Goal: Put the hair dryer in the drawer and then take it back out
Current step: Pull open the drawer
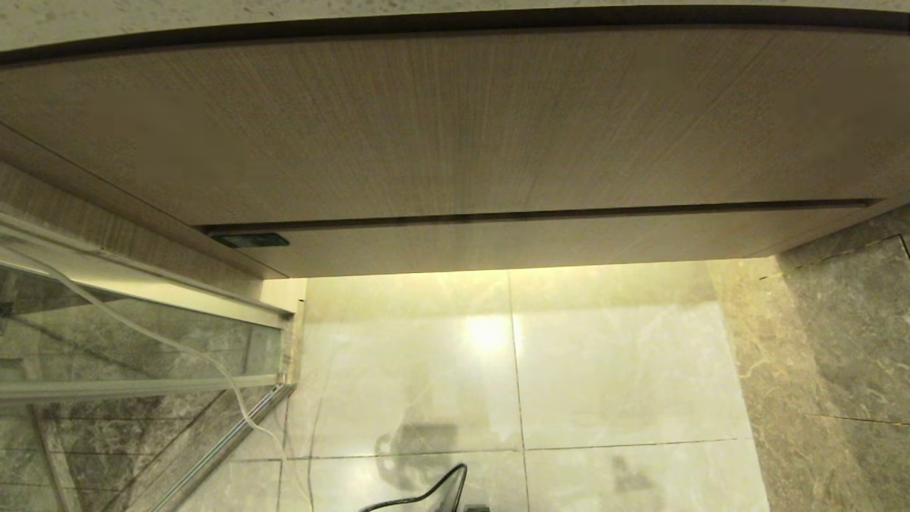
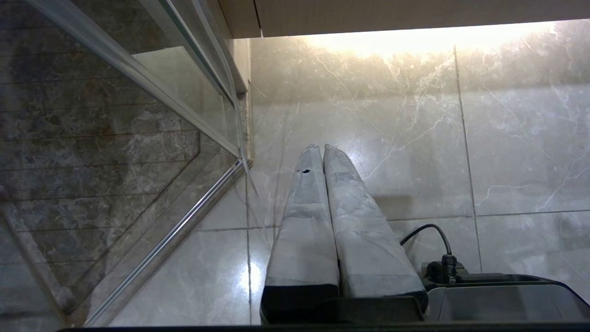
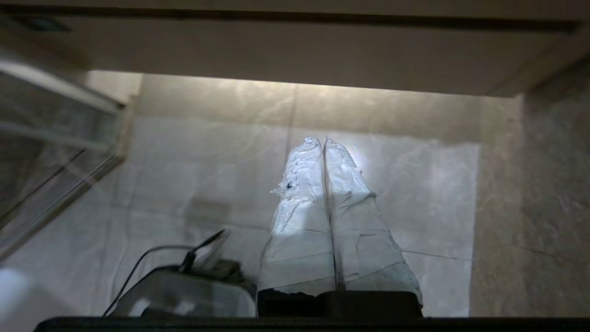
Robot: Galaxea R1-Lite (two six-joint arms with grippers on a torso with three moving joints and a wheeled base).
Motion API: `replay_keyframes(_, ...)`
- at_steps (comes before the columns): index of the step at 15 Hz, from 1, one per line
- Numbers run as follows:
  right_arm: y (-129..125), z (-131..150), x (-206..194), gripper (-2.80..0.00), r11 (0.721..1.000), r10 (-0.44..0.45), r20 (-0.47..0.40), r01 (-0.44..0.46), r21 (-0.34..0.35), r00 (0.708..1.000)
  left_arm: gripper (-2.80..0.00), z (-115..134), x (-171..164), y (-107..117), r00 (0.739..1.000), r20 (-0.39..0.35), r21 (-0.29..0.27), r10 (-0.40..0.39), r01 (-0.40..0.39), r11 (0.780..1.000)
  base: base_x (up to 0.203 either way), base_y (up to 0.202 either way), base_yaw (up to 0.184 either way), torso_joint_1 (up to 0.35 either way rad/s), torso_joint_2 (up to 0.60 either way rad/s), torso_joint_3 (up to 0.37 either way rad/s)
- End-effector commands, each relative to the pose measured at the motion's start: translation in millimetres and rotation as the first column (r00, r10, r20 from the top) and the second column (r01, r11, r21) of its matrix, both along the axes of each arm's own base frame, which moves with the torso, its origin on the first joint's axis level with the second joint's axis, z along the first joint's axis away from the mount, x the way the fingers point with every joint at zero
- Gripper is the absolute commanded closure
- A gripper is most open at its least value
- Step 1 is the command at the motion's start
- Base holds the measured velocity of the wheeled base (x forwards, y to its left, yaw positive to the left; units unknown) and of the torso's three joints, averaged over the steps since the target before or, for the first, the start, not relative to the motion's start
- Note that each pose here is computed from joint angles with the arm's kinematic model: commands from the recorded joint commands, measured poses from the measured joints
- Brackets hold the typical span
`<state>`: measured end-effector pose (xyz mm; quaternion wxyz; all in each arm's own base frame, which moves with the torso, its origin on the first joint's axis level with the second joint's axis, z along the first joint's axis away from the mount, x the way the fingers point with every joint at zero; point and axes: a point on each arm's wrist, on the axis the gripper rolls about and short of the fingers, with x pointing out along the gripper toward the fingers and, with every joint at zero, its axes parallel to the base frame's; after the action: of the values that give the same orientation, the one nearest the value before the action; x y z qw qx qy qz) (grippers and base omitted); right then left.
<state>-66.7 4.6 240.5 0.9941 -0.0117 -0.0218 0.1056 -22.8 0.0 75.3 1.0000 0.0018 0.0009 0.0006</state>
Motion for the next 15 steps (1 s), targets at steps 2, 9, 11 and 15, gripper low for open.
replay_keyframes(2,3.9,47.2,-4.6,0.0,0.979,0.195,-0.359,-0.202,0.016,0.913,0.0,0.0,0.0,0.0,1.0,0.0,-0.001,0.0,0.0,1.0,0.0,0.0,0.0,0.0,0.0,0.0)
replay_keyframes(9,5.1,54.8,20.3,0.0,0.705,0.596,-0.67,-0.689,0.172,0.442,0.0,0.0,0.0,0.0,1.0,0.0,-0.001,0.0,0.0,1.0,0.0,0.0,0.0,0.0,0.0,0.0)
replay_keyframes(11,8.7,55.5,50.8,0.0,0.603,0.6,-0.7,-0.794,0.077,0.387,0.0,0.0,0.0,0.0,1.0,0.0,-0.001,0.0,0.0,1.0,0.0,0.0,0.0,0.0,0.0,0.0)
replay_keyframes(15,12.6,52.2,97.6,0.0,0.441,0.456,-0.805,-0.882,-0.165,0.379,0.0,0.0,0.0,0.0,1.0,0.0,-0.001,0.0,0.0,1.0,0.0,0.0,0.0,0.0,0.0,0.0)
